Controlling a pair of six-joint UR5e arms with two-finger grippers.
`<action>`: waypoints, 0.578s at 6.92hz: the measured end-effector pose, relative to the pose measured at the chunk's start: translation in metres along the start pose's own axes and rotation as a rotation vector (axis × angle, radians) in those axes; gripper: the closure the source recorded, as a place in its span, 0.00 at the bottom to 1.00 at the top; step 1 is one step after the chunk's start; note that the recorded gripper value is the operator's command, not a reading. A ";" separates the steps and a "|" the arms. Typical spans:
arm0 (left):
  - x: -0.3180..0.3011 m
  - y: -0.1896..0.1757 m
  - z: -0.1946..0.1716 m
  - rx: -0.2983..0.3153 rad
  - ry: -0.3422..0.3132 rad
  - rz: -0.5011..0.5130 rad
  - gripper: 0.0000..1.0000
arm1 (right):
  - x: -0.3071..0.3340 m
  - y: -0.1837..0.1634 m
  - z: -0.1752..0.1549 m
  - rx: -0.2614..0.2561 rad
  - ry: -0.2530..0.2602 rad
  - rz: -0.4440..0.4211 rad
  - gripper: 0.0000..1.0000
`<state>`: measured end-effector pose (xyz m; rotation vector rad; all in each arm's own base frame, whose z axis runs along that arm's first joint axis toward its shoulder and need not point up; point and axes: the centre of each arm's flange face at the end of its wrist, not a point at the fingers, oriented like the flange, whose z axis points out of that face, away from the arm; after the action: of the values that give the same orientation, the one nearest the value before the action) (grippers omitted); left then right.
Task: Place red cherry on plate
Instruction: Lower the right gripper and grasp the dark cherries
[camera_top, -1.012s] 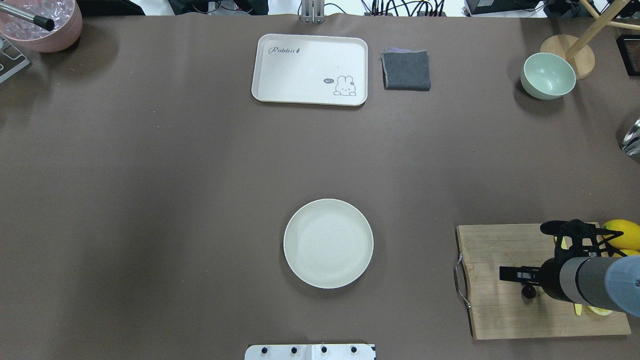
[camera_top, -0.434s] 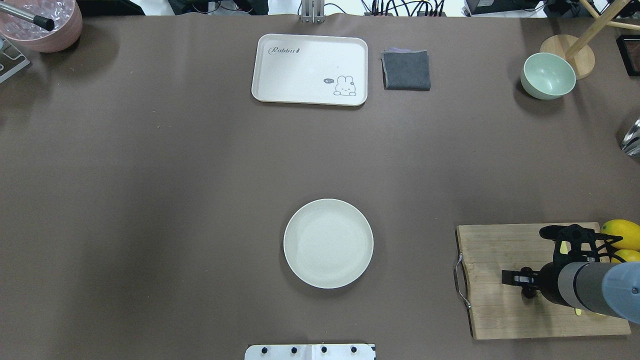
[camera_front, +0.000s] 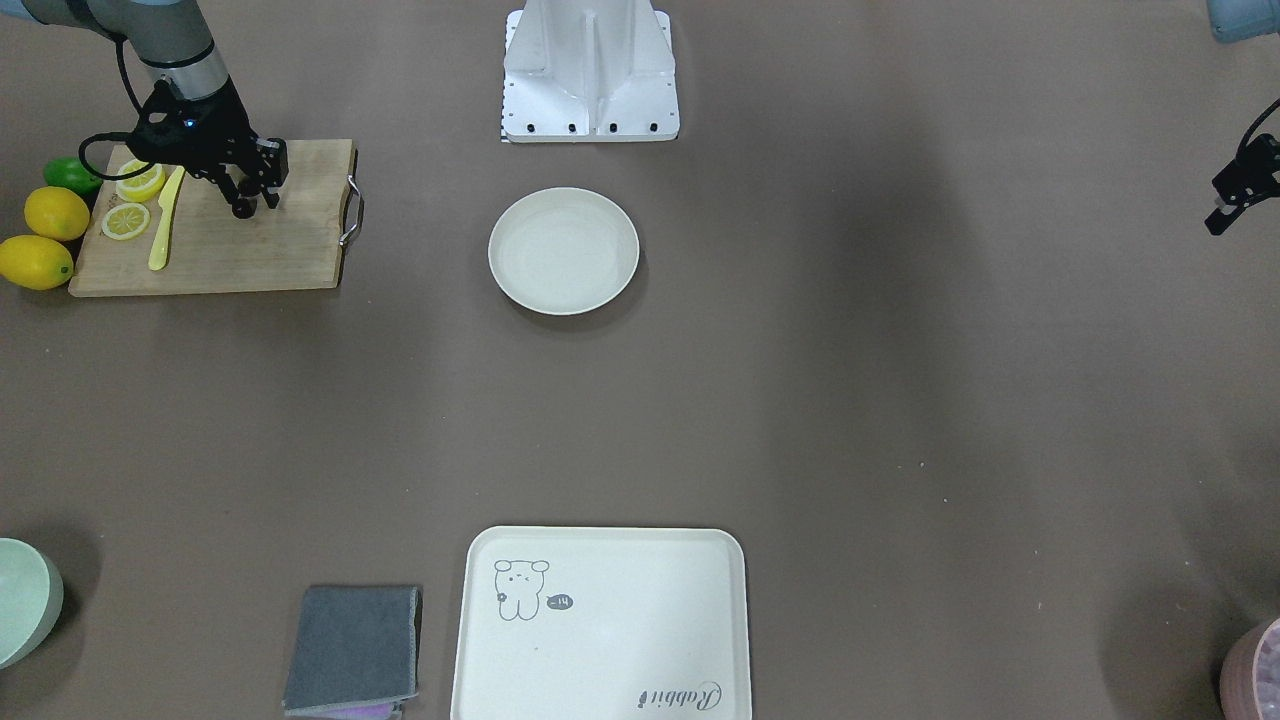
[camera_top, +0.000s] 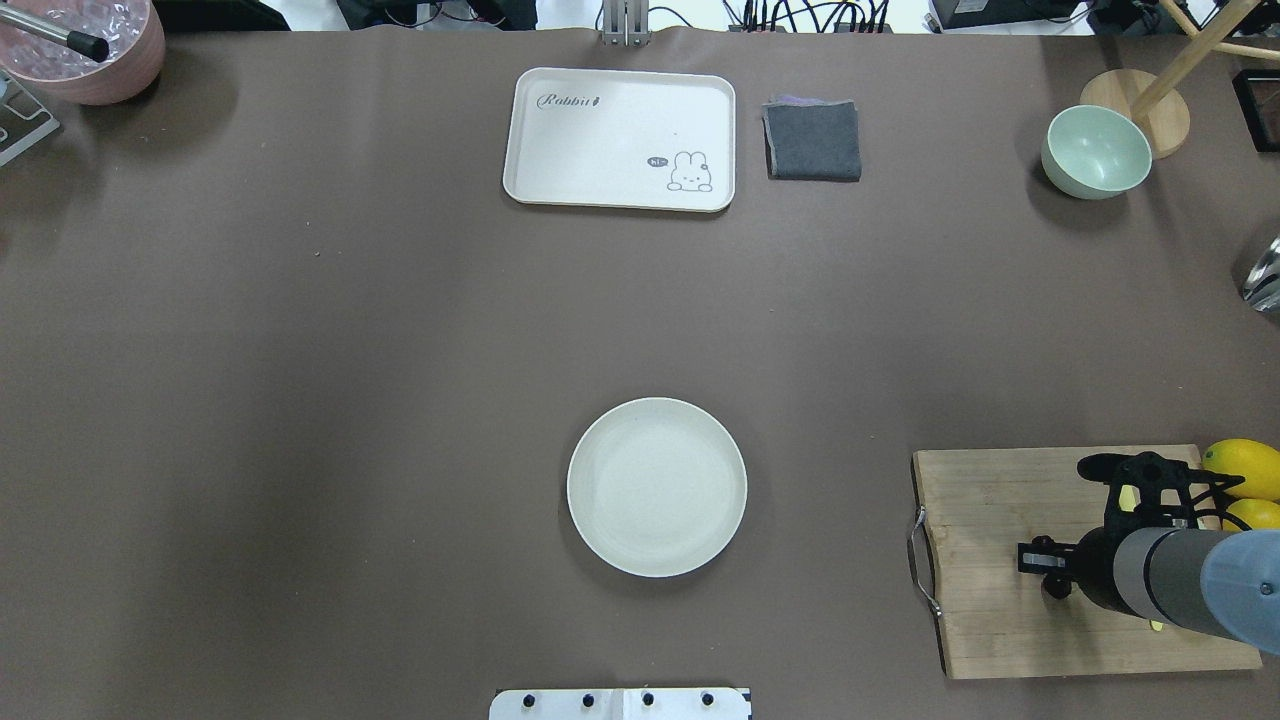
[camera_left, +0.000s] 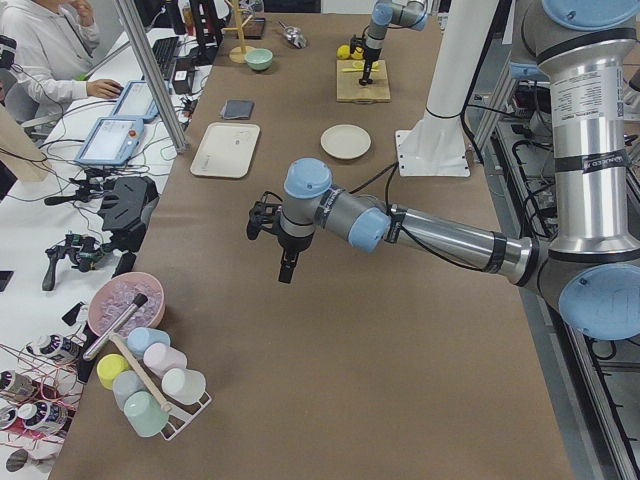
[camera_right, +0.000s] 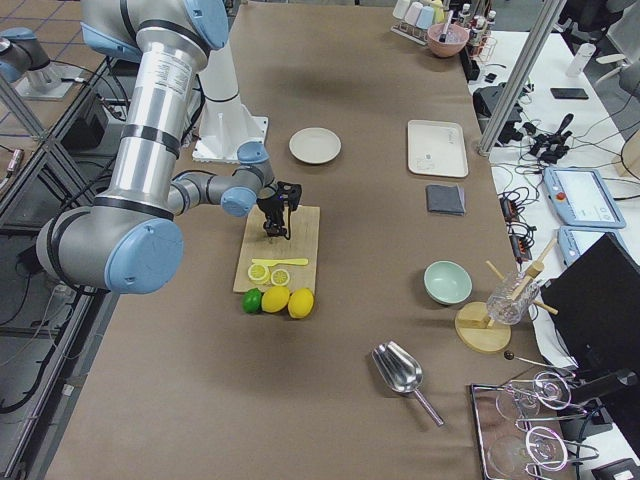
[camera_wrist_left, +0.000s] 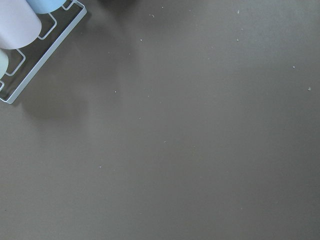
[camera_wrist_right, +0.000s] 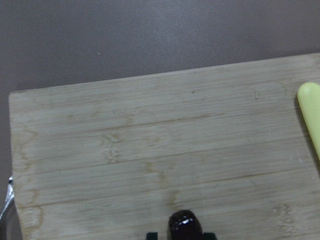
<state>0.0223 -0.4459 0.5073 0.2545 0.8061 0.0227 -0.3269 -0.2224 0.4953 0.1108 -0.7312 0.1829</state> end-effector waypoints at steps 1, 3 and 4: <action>0.000 -0.001 0.000 0.001 0.000 0.000 0.02 | 0.000 0.000 0.000 0.000 0.000 -0.001 1.00; 0.000 -0.002 0.000 0.001 0.000 0.000 0.02 | -0.002 -0.001 -0.002 -0.001 -0.006 0.000 1.00; 0.000 -0.002 0.000 0.001 0.000 0.000 0.02 | -0.004 -0.002 -0.008 -0.004 -0.016 0.004 1.00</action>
<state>0.0225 -0.4475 0.5069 0.2552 0.8060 0.0220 -0.3245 -0.2240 0.4866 0.1069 -0.7478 0.1843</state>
